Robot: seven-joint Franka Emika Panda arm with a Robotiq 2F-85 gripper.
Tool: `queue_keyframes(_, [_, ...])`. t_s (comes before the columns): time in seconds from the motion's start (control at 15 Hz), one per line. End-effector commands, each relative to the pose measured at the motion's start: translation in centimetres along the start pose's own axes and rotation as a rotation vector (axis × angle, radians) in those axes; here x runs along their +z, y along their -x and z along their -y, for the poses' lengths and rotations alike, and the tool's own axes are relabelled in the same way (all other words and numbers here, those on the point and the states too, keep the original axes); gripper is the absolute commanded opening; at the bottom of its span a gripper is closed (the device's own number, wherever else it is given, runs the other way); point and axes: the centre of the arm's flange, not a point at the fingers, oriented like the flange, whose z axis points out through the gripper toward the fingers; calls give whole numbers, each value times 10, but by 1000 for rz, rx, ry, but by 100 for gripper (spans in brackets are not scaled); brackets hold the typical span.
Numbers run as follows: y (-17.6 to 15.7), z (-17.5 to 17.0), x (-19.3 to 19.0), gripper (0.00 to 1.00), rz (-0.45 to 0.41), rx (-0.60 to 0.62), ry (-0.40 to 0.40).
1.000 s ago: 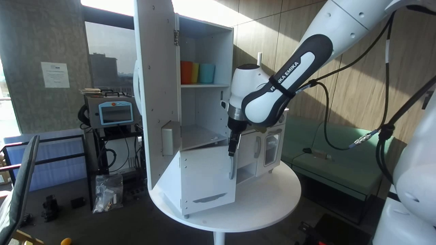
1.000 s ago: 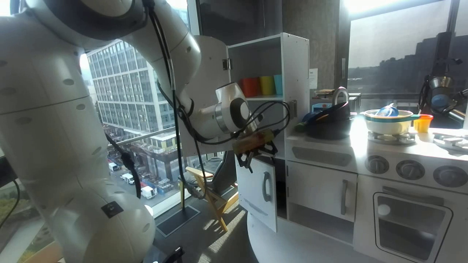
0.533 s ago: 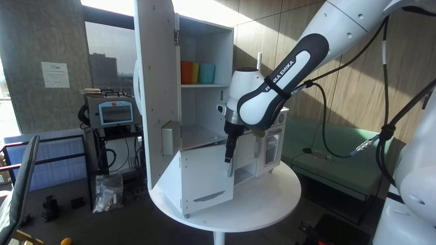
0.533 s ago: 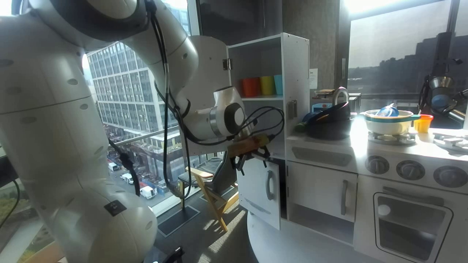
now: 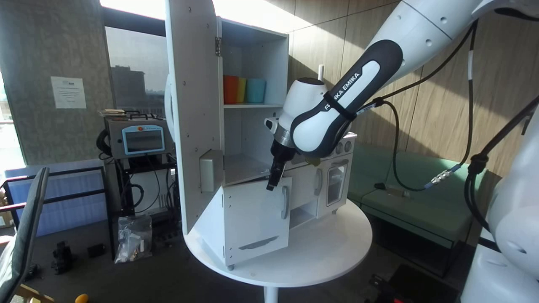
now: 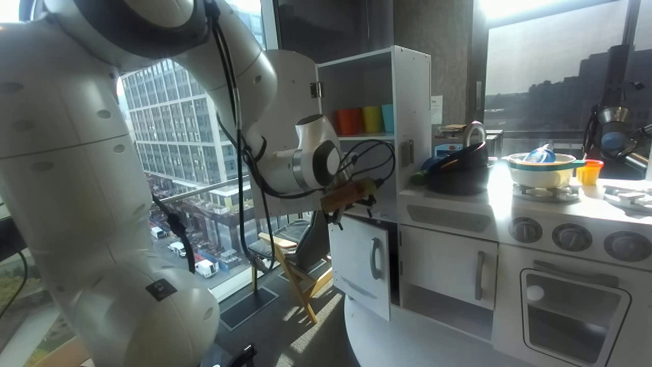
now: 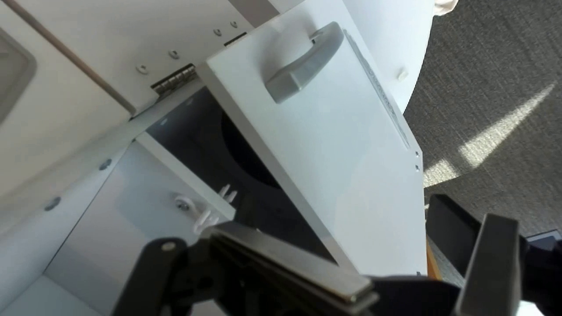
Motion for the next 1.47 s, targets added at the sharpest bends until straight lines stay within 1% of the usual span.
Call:
queue_keyframes(0.0, [-5, -13, 8, 100, -15, -23, 43])
queue_keyframes(0.27, [4, -28, 24, 100, 14, -31, 60])
queue_keyframes(0.6, [15, -47, 42, 100, 69, 16, 74])
queue_keyframes(0.8, [22, -42, 39, 100, 125, 51, 22])
queue_keyframes(1.07, [29, -28, 43, 100, 200, 73, -17])
queue_keyframes(1.27, [31, -14, 45, 100, 223, 79, -76])
queue_keyframes(1.4, [29, -2, 45, 100, 207, 81, -116])
